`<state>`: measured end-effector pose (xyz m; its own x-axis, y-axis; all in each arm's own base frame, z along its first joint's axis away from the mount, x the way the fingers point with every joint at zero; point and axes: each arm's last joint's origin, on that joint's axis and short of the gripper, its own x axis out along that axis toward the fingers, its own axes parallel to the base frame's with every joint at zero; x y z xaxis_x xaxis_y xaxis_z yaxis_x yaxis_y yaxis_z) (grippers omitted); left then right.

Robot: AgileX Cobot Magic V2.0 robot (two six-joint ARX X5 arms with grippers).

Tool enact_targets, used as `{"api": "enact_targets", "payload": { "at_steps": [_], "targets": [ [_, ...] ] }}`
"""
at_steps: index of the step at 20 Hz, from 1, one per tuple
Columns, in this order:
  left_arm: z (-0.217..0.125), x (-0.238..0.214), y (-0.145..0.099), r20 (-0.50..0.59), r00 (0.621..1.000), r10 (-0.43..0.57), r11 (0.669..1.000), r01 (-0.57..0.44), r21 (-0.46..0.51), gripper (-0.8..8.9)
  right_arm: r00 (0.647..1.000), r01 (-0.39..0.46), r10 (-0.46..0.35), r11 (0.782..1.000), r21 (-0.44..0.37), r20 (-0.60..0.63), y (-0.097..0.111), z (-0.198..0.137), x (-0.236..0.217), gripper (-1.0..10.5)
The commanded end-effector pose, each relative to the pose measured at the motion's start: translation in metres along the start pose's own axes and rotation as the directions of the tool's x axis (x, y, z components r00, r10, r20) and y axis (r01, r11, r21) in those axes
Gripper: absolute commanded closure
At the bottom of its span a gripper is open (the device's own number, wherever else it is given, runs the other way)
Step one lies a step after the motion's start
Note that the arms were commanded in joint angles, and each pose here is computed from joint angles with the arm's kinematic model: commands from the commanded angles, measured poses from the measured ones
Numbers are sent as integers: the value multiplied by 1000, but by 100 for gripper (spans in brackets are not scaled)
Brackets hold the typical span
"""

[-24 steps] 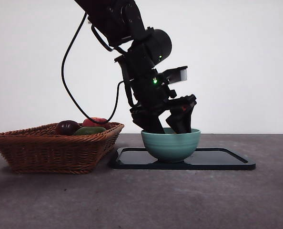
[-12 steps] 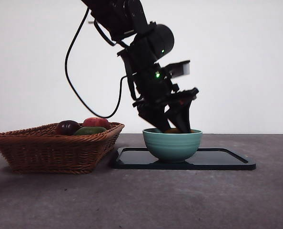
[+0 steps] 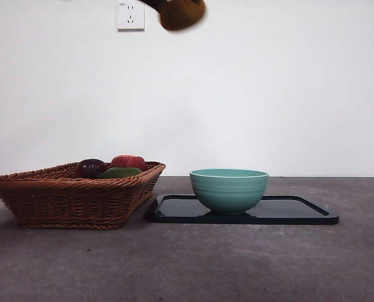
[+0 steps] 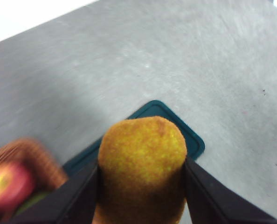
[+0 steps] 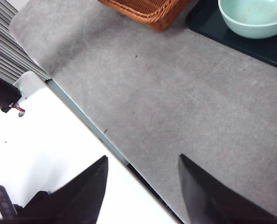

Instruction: Pick up the wifruite, put it on the bowl, pick up the plate, put it on desk

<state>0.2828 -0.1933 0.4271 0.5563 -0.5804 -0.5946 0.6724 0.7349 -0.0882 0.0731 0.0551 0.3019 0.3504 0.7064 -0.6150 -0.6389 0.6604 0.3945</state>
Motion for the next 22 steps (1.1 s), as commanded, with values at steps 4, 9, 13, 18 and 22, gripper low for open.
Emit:
{"api": "enact_targets", "payload": {
  "at_steps": [4,9,13,18,22],
  "targets": [
    [-20,-47,10,-46,997,61,993,-66,-102,655,999,-5,6,1000,-29,39,2,5,-2,708],
    [-77,-25,27,-126,960,251,934,-274,-230,655,999,-5,6,1000,-29,40,2,5,-2,708],
    [-112,11,39,-188,936,296,893,-341,-294,655,999,-5,6,1000,-28,40,2,5,-2,708],
    [-150,55,51,-236,913,333,858,-398,-325,656,999,-4,6,1000,-27,40,2,5,-2,708],
    [-172,89,65,-312,879,360,835,-453,-312,655,999,-5,6,1000,-25,40,2,5,-2,708]
  ]
}}
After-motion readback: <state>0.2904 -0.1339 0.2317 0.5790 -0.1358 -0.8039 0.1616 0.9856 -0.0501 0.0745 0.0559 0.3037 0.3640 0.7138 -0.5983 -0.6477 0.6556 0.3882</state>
